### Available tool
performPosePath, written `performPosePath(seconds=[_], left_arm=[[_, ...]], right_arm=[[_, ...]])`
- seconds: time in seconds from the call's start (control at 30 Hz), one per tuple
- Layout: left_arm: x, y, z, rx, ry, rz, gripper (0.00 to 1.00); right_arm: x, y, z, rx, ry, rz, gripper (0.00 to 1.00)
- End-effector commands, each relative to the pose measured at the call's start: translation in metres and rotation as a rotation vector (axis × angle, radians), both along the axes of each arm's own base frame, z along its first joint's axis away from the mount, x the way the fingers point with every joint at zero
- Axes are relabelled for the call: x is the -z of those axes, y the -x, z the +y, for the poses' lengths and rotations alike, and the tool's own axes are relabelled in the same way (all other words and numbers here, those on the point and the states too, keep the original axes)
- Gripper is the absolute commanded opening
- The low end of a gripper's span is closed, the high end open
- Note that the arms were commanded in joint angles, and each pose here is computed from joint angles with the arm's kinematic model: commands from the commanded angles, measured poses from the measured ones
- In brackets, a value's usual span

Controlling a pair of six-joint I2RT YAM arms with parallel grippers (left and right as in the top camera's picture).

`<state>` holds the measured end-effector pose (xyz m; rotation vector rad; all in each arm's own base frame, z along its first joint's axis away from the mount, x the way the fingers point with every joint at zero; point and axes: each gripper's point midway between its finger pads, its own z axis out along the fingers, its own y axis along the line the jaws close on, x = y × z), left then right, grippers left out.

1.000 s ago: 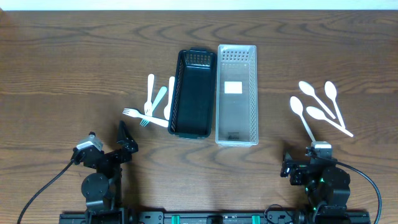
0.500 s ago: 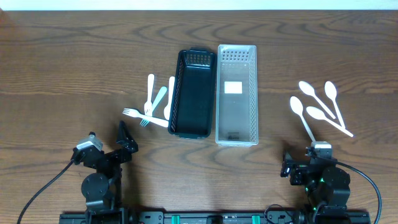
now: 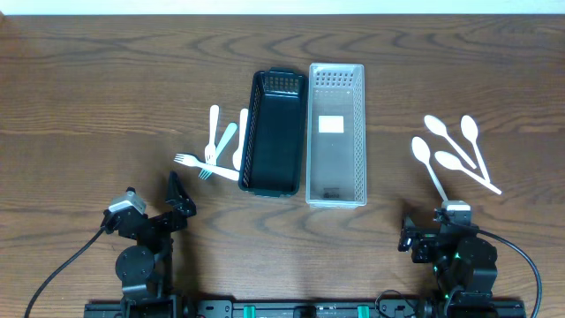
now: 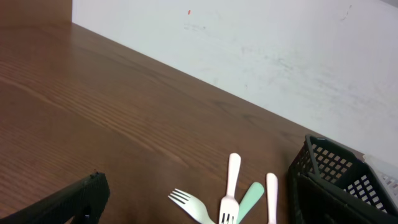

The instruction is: Pack container

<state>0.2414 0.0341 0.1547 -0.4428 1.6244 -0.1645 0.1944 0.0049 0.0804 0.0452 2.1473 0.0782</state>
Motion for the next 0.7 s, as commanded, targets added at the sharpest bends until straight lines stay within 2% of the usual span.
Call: performPosePath(seconds=[0.0, 0.67], left_arm=[[0.0185, 0.0004, 0.0024, -0.013, 0.005, 0.046, 0.98], [0.0185, 0.0004, 0.0024, -0.013, 0.005, 0.046, 0.98]], right_arm=[[0.0030, 0.0000, -0.0001, 0.006, -0.003, 0.005, 0.99], [0.0030, 0.0000, -0.0001, 0.006, -0.003, 0.005, 0.99]])
